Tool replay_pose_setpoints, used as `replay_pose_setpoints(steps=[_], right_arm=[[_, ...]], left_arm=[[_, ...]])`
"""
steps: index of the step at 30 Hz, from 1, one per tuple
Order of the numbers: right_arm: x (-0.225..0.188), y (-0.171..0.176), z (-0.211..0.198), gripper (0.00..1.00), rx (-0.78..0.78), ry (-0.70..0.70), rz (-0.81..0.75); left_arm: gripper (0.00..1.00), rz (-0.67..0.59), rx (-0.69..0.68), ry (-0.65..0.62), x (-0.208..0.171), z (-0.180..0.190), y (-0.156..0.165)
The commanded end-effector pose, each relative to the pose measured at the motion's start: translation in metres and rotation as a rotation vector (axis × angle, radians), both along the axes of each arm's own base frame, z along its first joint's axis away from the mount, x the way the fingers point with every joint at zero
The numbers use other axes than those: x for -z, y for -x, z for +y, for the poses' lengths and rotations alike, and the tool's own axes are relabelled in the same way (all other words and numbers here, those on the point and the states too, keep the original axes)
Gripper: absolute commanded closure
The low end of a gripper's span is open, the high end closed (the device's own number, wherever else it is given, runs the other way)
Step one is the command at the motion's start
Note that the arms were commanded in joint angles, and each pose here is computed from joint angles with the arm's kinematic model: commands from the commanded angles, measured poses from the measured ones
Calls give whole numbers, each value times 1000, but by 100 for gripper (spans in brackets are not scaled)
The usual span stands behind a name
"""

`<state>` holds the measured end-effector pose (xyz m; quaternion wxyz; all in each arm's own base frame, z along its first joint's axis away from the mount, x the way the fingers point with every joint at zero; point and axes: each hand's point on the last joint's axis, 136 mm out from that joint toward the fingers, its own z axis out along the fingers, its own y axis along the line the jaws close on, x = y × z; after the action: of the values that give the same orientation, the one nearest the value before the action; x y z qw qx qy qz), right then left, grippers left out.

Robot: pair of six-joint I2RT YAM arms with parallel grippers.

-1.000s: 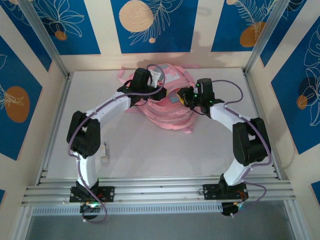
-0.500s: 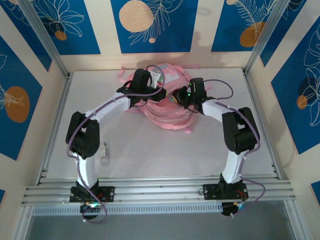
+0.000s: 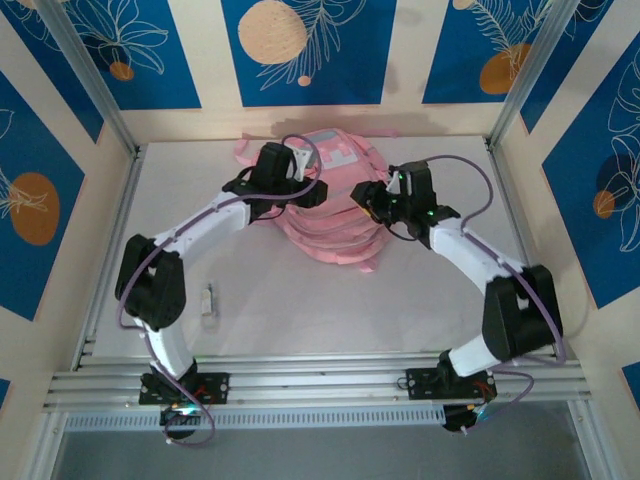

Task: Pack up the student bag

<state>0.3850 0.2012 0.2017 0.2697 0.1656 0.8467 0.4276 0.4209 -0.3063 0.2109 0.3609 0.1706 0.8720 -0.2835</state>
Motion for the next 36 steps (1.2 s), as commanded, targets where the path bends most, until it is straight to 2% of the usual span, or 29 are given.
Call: replay_pose_setpoints(steps=[1, 3, 5, 9, 13, 20, 25, 32, 36], right_arm=[[18, 28, -16, 39, -31, 147, 20], [16, 35, -19, 25, -39, 179, 7], [17, 39, -21, 0, -48, 198, -1], [24, 40, -23, 1, -53, 219, 3], [37, 40, -22, 1, -60, 226, 20], [58, 40, -17, 1, -49, 221, 54], [61, 41, -15, 1, -37, 236, 52], [64, 41, -16, 1, -23, 255, 64], [65, 41, -17, 1, -11, 256, 71]], left_arm=[[21, 5, -73, -68, -4, 30, 11], [1, 24, -101, -105, 2, 45, 19], [0, 42, -143, -158, 9, 64, 28], [0, 81, -240, -296, 29, 114, 51], [0, 186, -333, -409, 61, 167, 86], [0, 377, -475, -449, 109, 227, 150], [0, 482, -555, -437, 138, 251, 181], [0, 561, -586, -385, 170, 259, 197], [6, 608, -595, -374, 185, 261, 202]])
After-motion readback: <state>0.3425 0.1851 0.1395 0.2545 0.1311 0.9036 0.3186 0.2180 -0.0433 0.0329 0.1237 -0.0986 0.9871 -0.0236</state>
